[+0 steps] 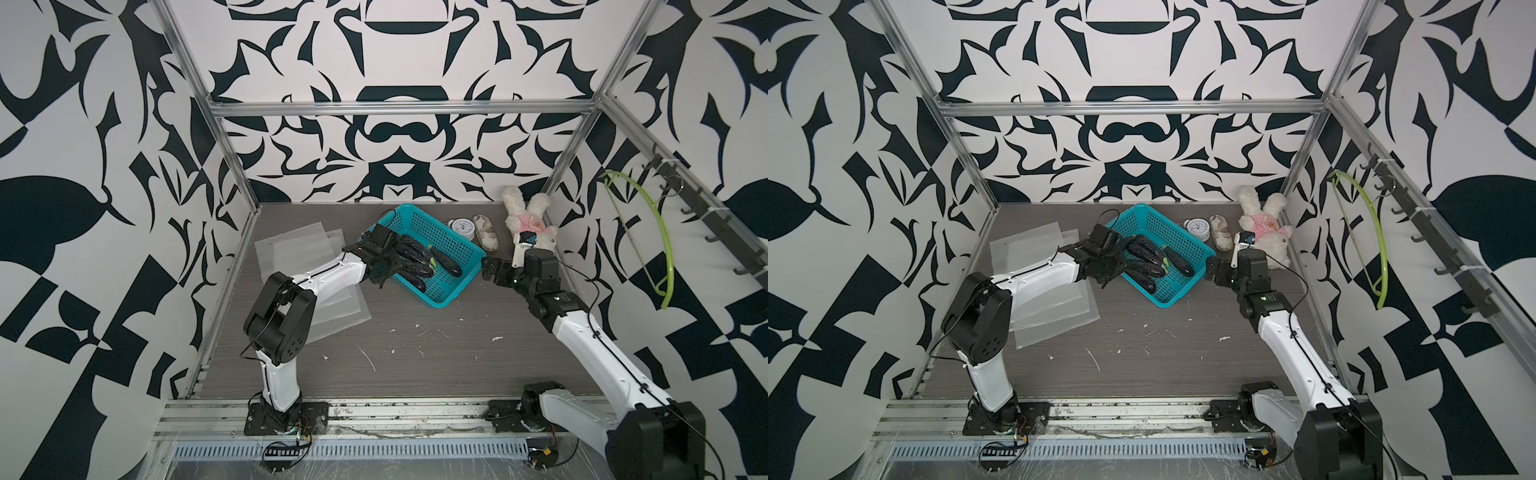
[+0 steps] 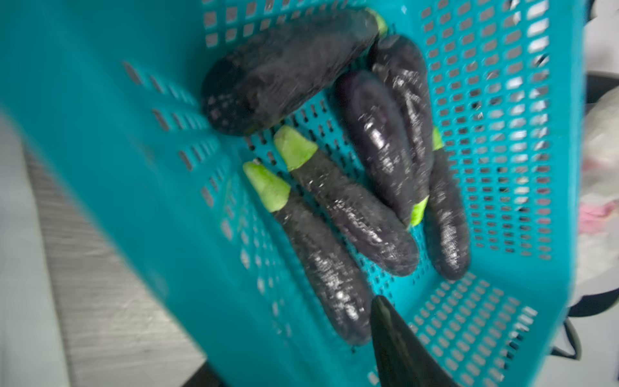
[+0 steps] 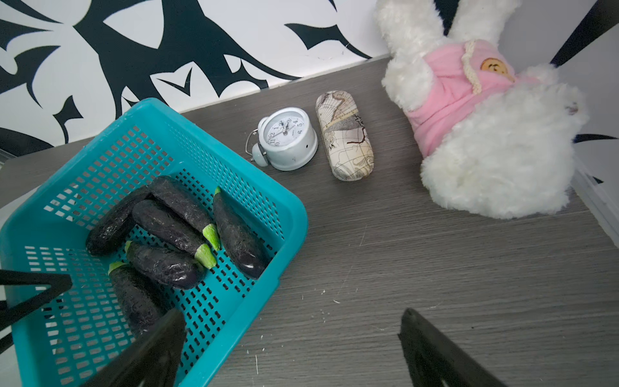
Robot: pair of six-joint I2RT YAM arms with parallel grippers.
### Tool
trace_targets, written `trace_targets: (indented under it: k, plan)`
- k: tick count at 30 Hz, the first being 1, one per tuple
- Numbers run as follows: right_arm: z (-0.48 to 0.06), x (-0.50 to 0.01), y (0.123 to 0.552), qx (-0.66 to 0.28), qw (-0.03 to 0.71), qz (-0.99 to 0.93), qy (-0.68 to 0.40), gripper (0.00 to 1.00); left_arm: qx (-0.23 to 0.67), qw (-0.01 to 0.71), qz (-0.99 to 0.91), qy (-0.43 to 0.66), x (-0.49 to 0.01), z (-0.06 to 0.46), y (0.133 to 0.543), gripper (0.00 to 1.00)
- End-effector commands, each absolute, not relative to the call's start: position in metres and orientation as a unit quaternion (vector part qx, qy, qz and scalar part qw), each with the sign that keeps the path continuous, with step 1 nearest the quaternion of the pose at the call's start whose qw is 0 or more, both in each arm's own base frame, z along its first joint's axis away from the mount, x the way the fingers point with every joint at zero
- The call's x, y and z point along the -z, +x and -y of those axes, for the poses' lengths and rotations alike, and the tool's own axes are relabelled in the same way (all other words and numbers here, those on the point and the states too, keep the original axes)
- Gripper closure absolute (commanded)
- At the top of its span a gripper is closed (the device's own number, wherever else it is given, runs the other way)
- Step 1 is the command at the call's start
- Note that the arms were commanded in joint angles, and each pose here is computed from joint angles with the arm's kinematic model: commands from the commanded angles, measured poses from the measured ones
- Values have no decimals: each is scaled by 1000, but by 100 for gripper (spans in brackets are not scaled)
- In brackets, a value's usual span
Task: Place the eggplant in a zip-top bag and seal the zipper
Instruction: Adjust the basket at the center of the board.
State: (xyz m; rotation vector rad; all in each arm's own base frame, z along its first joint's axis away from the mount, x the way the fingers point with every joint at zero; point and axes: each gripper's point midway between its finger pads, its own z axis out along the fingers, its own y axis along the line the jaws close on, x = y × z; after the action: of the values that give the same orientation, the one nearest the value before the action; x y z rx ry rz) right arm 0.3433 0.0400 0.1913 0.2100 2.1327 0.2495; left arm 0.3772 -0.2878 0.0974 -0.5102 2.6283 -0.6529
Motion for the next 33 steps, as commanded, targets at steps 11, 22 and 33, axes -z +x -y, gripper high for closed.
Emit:
trace_targets:
  k: [11, 22, 33]
  plan:
    - [-30, -203, 347, -88, 504, -852, 107, 0, 165, 172, -970, -52, -115, 270, 355, 78]
    - [-35, -203, 348, -102, 500, -854, 103, 0, 169, 155, -973, -20, -108, 266, 356, 83]
    - [-42, -206, 350, -117, 488, -860, 92, 0, 206, 166, -964, -18, -106, 288, 376, 80]
